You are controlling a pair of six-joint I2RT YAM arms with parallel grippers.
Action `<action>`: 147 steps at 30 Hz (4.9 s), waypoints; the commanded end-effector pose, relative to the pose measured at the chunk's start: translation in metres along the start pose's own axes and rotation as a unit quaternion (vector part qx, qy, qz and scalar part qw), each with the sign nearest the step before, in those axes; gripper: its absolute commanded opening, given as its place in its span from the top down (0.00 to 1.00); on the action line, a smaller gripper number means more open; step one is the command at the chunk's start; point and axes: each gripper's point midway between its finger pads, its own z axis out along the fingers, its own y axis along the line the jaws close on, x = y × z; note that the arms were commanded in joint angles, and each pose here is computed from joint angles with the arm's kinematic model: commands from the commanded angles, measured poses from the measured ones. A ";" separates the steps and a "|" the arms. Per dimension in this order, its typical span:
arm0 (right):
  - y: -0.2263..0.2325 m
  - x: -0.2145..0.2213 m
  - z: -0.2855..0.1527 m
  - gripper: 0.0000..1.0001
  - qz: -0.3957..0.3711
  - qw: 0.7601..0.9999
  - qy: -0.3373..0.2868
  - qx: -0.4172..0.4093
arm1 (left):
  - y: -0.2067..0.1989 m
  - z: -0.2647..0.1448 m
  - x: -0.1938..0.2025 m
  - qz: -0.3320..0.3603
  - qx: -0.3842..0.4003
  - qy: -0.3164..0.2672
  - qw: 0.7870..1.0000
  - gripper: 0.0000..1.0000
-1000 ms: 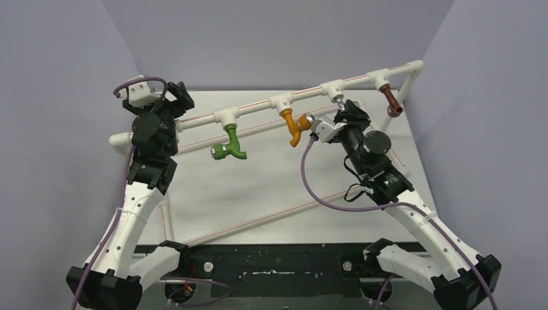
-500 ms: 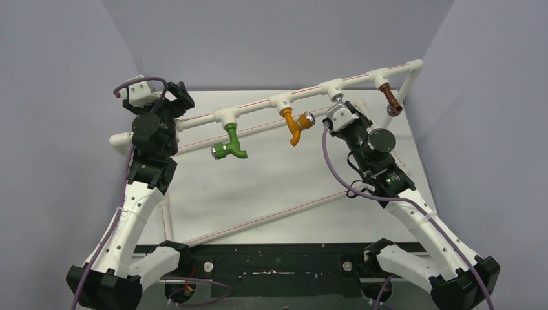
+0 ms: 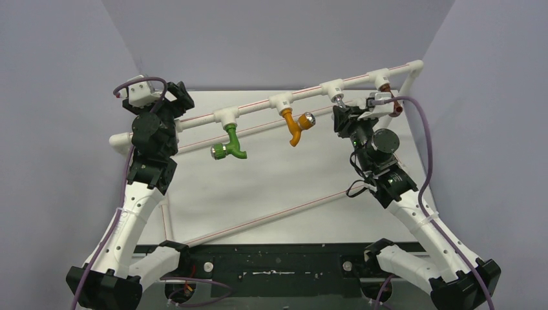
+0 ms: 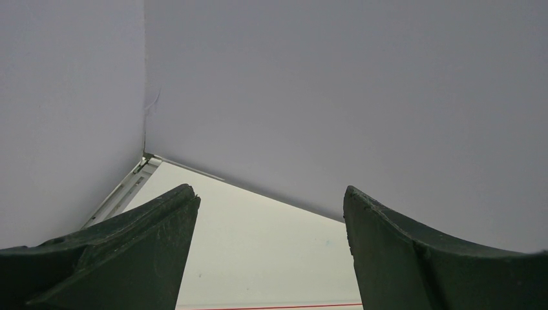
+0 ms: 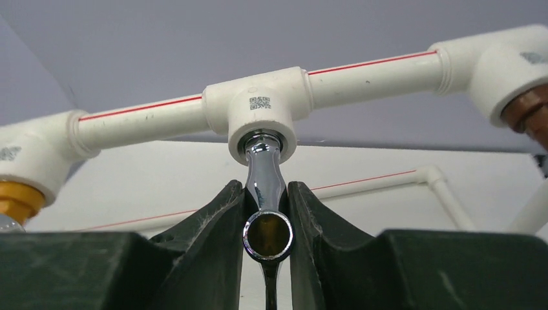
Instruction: Install the water faucets
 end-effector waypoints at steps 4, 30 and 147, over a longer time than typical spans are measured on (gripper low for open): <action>0.011 -0.092 -0.014 1.00 0.332 0.932 -0.147 -0.013 | 0.035 -0.036 0.127 0.096 -0.033 0.205 0.973 0.20; 0.003 -0.111 -0.011 1.00 0.758 0.633 -0.157 -0.033 | 0.036 -0.037 0.125 0.097 -0.034 0.202 0.974 0.20; -0.015 -0.048 0.001 1.00 -0.480 0.874 -0.078 -0.017 | 0.027 -0.039 0.125 0.095 -0.020 0.204 0.974 0.20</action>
